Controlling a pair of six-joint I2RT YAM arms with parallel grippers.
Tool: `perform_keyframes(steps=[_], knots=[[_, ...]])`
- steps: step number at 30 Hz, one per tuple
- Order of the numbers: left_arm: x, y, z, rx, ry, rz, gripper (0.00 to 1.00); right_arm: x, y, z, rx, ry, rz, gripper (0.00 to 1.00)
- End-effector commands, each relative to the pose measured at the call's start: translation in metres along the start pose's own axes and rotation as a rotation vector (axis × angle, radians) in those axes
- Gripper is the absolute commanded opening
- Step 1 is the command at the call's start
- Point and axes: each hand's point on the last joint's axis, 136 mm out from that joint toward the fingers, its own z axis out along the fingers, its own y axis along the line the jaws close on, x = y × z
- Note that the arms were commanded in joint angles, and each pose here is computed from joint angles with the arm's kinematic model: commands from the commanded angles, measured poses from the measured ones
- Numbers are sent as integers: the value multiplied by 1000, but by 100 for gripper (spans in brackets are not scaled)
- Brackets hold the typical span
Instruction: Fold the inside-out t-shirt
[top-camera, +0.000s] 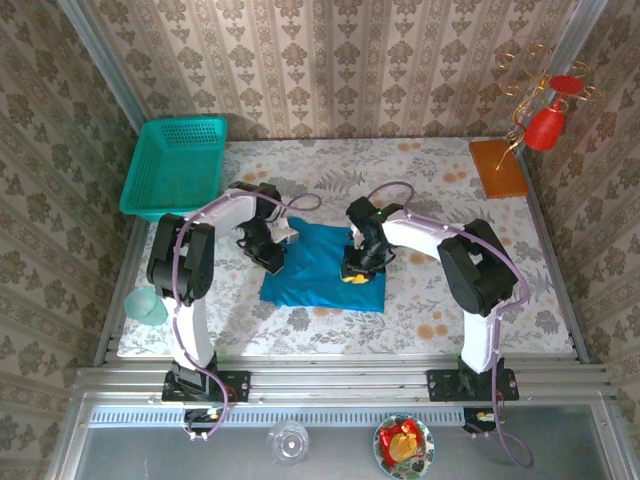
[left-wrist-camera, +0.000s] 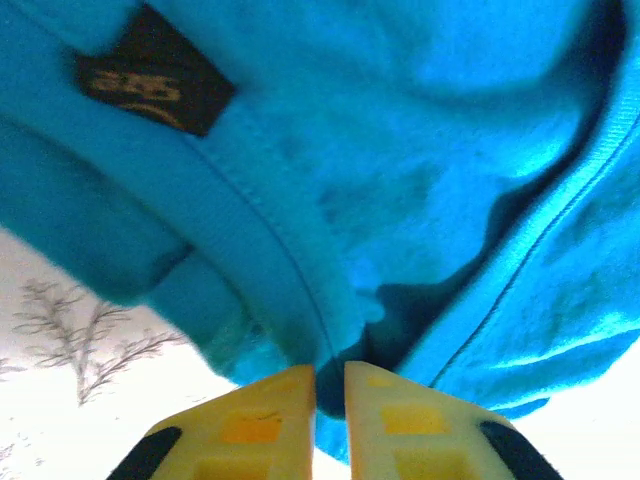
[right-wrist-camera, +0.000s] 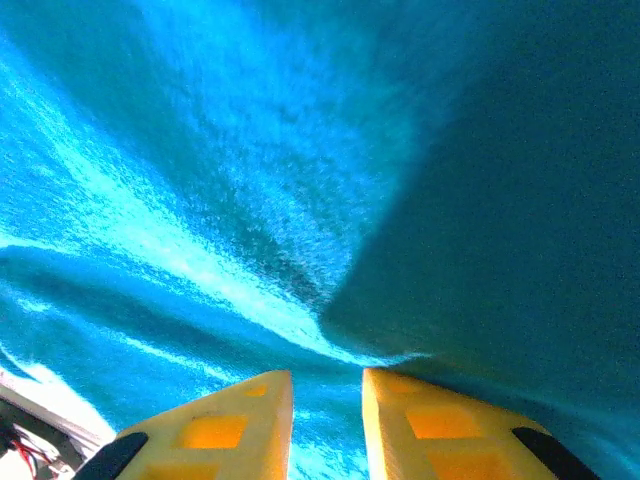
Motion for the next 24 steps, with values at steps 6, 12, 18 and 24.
perform_keyframes(steps=[6, 12, 18, 24], knots=[[-6, -12, -49, -12, -260, -166, 38, -29, -10, -44, -14, -73, 5, 26], [18, -28, -31, 129, -385, -438, 42, -36, -13, -50, -20, -81, 12, 26], [30, -52, -8, 313, -477, -584, 43, -31, -14, -45, -23, -57, 16, 26], [46, -52, 17, 327, -440, -633, 41, -12, -19, -42, -19, -35, 30, 27]])
